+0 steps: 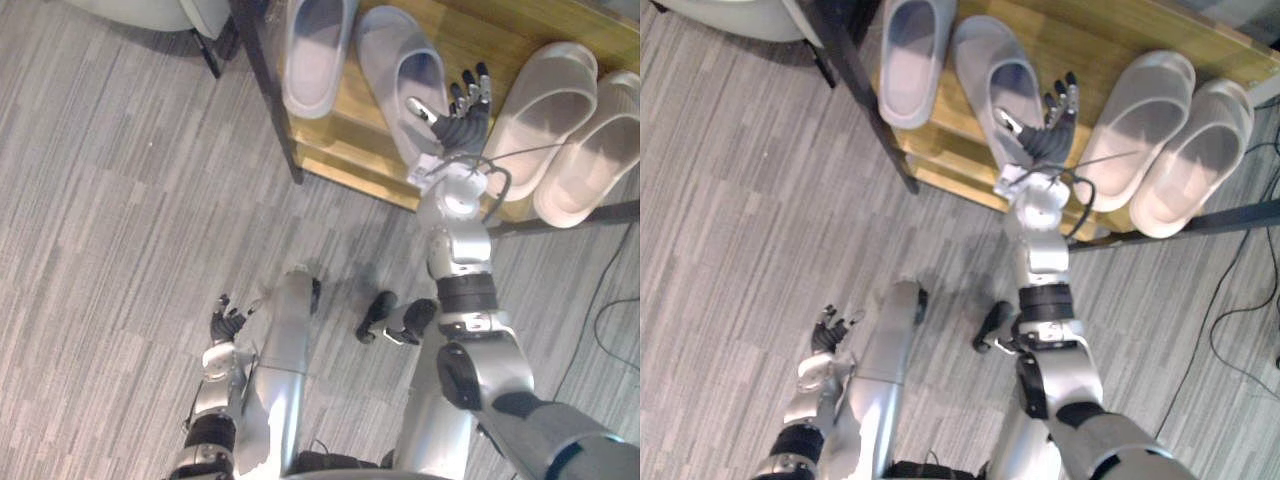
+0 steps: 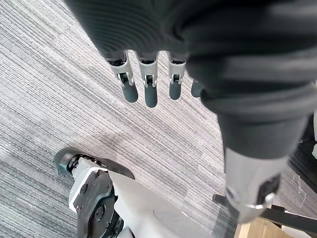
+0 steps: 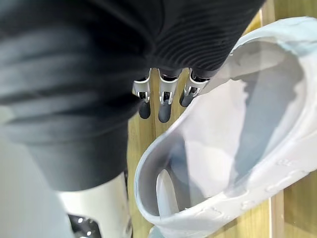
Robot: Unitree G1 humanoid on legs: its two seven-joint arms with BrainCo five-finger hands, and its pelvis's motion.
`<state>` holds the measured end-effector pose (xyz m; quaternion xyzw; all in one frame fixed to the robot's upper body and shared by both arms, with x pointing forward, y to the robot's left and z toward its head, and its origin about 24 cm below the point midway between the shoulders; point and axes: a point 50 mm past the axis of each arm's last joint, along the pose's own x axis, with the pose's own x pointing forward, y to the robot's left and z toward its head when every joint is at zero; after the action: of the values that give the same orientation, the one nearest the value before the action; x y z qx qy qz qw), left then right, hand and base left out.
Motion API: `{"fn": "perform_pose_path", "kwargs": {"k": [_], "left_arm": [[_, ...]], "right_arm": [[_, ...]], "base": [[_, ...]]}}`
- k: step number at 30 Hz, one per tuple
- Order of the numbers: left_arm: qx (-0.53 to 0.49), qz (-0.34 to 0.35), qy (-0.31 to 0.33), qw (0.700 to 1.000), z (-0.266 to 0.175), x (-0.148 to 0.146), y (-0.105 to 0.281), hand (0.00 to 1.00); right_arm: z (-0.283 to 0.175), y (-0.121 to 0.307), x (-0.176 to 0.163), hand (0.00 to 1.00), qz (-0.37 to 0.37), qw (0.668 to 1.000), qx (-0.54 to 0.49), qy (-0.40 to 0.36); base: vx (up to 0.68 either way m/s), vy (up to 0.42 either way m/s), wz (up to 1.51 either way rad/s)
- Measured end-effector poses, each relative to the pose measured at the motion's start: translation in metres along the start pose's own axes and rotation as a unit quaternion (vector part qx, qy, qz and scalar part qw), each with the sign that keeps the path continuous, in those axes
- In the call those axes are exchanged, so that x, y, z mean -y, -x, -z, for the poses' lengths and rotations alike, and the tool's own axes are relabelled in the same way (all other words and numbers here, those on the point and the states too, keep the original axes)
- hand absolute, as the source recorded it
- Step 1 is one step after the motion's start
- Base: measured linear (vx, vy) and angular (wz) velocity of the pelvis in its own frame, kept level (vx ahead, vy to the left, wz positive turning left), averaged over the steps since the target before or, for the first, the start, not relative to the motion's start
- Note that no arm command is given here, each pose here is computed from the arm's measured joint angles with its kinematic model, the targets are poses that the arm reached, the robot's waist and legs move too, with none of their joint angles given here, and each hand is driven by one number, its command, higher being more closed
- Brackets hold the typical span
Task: Organize the slippers on the shoe rack
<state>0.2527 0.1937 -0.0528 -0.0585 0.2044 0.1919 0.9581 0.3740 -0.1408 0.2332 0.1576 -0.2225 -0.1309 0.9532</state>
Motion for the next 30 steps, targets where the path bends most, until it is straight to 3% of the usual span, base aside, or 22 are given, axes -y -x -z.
{"fn": "perform_pose_path", "kwargs": {"k": [10,20,30], "left_arm": [[-0.007,-0.002,-0.002,1.0,0.0,0.002,-0.001,0.0],[-0.01,-0.004,-0.002,1.0,-0.001,0.008,-0.003,0.0],[-0.007,0.0,0.002,1.0,-0.002,0.012,-0.002,0.0]], "right_arm": [[0.0,0.002,-0.009,0.0,-0.004,0.997,-0.014,-0.076],[-0.005,0.005,-0.04,0.0,-0.02,0.985,-0.044,-0.167],[-0.014,-0.005,-0.046,0.0,-0.017,0.984,-0.043,-0.173]], "base": [[-0.01,0.022,0.01],[0.0,0.013,0.01],[-0.01,0.019,0.0]]}}
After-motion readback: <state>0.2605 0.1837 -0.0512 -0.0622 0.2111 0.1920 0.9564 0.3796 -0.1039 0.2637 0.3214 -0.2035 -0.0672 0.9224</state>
